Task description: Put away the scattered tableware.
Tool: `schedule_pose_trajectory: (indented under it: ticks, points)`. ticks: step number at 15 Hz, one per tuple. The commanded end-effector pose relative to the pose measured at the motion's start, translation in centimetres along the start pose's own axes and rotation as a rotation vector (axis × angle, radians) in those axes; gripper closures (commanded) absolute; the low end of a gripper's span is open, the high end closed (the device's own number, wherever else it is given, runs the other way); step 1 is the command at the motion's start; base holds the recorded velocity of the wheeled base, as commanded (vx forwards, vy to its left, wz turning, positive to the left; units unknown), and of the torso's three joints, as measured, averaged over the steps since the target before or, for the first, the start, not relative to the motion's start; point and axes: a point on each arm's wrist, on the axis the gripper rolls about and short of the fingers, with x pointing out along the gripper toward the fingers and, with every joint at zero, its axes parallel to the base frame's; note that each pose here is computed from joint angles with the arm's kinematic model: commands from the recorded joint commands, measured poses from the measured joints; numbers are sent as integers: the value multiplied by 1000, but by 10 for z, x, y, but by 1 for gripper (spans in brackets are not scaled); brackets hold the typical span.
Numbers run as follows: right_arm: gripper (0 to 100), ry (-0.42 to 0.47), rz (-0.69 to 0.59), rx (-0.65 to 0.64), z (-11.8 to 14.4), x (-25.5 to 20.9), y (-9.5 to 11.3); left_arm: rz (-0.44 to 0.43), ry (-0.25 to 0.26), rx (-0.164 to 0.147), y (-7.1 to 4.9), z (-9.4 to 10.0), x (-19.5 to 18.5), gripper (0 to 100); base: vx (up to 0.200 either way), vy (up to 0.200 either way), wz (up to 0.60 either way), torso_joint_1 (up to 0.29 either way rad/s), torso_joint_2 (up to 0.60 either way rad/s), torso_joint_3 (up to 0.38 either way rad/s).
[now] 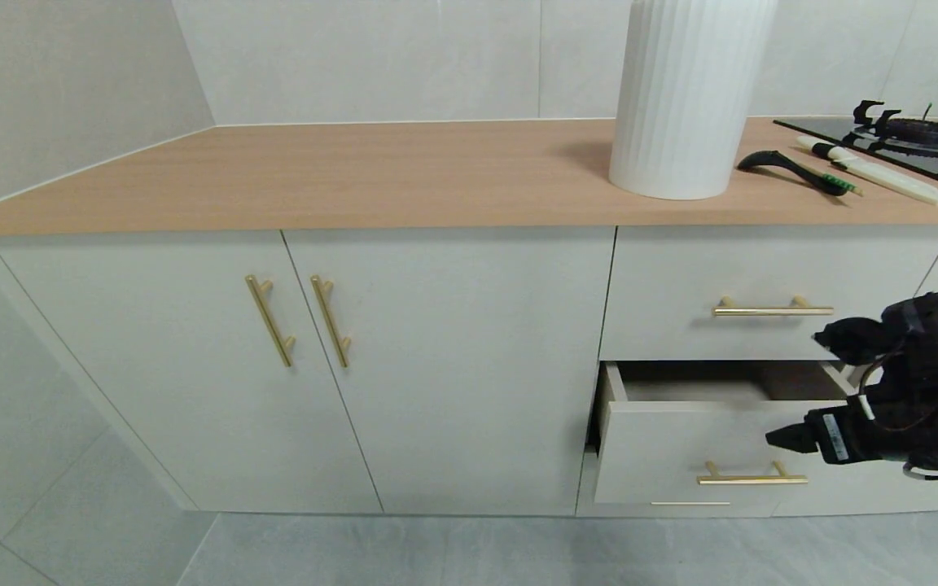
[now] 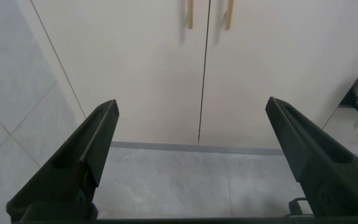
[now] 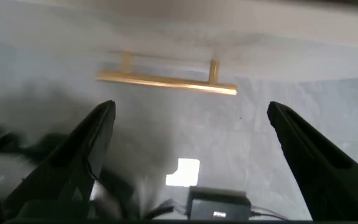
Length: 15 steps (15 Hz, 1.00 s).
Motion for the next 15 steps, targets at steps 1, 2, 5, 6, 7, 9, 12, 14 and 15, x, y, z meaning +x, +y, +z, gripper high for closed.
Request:
schedule_pose_trajectory:
  ticks: [1, 2, 5, 6, 7, 9, 12, 14, 15]
  points:
    - [0, -142, 31, 8, 19, -27, 5, 1, 2, -1, 0, 0, 0, 0, 0, 0, 0, 0, 0, 0]
    - [0, -148, 33, 10, 20, -21, 6, 1, 2, -1, 0, 0, 0, 0, 0, 0, 0, 0, 0, 0]
    - [0, -128, 57, 6, 14, 19, 20, 1, 2, 0, 0, 0, 0, 0, 0, 0, 0, 0, 0, 0]
    - [0, -122, 61, 1, 12, 30, 24, 1, 2, 0, 0, 0, 0, 0, 0, 0, 0, 0, 0, 0]
    - [0, -124, 61, 6, 11, 37, 24, 1, 2, -1, 0, 0, 0, 0, 0, 0, 0, 0, 0, 0]
    - [0, -165, 28, 19, 9, 55, 25, 1, 2, 0, 0, 0, 0, 0, 0, 0, 0, 0, 0, 0]
    - [0, -217, -15, 29, 7, 71, 26, 1, 2, 0, 0, 0, 0, 0, 0, 0, 0, 0, 0, 0]
    - [0, -210, -17, 29, 5, 77, 26, 1, 2, -1, 0, 0, 0, 0, 0, 0, 0, 0, 0, 0]
    - [0, -206, -18, 31, 4, 80, 26, 1, 2, 0, 0, 0, 0, 0, 0, 0, 0, 0, 0, 0]
